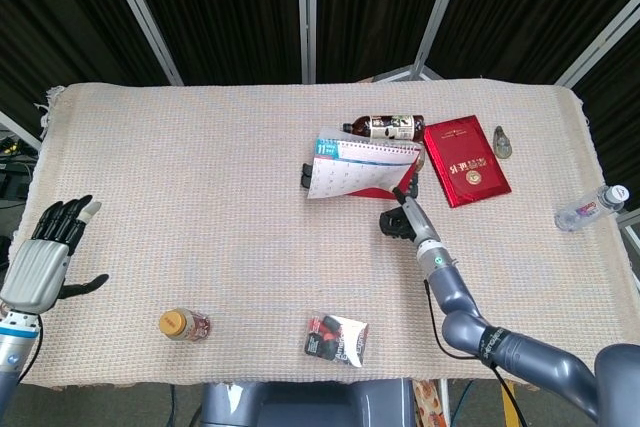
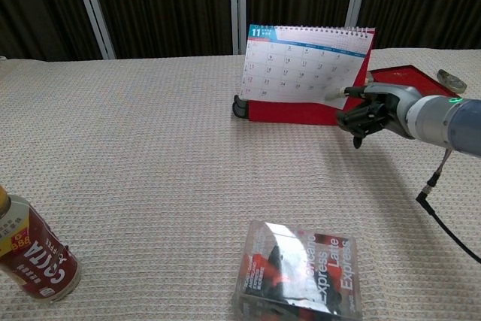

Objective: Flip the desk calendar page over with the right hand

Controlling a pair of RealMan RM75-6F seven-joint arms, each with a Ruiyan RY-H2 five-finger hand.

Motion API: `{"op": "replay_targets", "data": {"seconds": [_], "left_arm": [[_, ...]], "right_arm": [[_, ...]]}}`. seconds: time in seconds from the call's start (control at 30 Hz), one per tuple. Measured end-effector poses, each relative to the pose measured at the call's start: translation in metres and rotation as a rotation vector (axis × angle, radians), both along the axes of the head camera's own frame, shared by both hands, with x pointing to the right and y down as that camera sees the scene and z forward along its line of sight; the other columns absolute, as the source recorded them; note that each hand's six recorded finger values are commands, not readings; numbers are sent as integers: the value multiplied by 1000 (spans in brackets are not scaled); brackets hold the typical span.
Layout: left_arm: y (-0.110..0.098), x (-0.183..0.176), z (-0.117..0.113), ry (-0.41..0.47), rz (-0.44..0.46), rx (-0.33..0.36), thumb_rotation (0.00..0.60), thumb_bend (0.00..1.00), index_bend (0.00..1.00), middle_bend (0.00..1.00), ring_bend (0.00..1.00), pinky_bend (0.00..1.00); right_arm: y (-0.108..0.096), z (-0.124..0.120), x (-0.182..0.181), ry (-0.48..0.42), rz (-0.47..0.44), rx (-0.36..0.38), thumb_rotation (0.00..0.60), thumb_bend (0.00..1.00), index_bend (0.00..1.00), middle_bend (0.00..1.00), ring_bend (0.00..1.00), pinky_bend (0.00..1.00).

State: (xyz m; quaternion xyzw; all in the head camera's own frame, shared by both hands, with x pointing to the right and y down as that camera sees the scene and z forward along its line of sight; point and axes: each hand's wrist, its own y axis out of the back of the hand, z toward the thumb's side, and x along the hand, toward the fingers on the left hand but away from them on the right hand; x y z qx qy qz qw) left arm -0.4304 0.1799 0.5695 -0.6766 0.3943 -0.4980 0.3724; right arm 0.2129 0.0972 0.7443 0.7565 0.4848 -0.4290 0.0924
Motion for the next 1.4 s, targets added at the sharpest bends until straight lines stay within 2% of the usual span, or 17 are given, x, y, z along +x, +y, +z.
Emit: {"op": "replay_targets", "data": {"seconds": [0.37, 0.7, 0.8, 0.97, 1.03, 1.1, 1.17, 1.33, 1.4], "left_arm": [[0, -1, -1, 5, -4, -1, 600, 67, 0, 0, 0, 0], [-1, -2, -2, 10, -8, 2, 600, 67, 0, 0, 0, 0], [-1, -1, -3, 10, -7, 1, 600, 67, 0, 0, 0, 0], [-1, -1, -4, 12, -8, 3, 600, 67, 0, 0, 0, 0], [-1, -1, -4, 12, -9, 4, 600, 67, 0, 0, 0, 0], [-1, -1, -4, 12, -10, 3, 600, 67, 0, 0, 0, 0], [-1, -2, -4, 11, -11, 2, 600, 67, 0, 0, 0, 0], [-1, -3, -2, 7, -15, -4, 600, 67, 0, 0, 0, 0], [-1, -3, -1, 4, -16, -10, 600, 67, 0, 0, 0, 0]], "right_arm": [[-23, -28, -25, -30, -37, 79, 600, 598, 19, 800, 809, 644], [-40, -62, -35, -52, -35, 170, 600, 590, 56, 773, 785, 615], [-46, -73, -34, -62, -20, 211, 600, 572, 63, 724, 738, 559], [-55, -94, -34, -97, 5, 307, 600, 547, 61, 547, 601, 407], [-58, -101, -34, -109, 10, 350, 600, 544, 60, 498, 560, 380], [-62, -110, -34, -122, 19, 402, 600, 539, 54, 442, 490, 357], [-68, -119, -31, -136, 43, 455, 600, 529, 38, 377, 377, 294], [-78, -130, -24, -128, 57, 541, 600, 508, 5, 331, 311, 237], [-83, -131, -21, -118, 59, 556, 600, 490, 0, 280, 239, 180]]}}
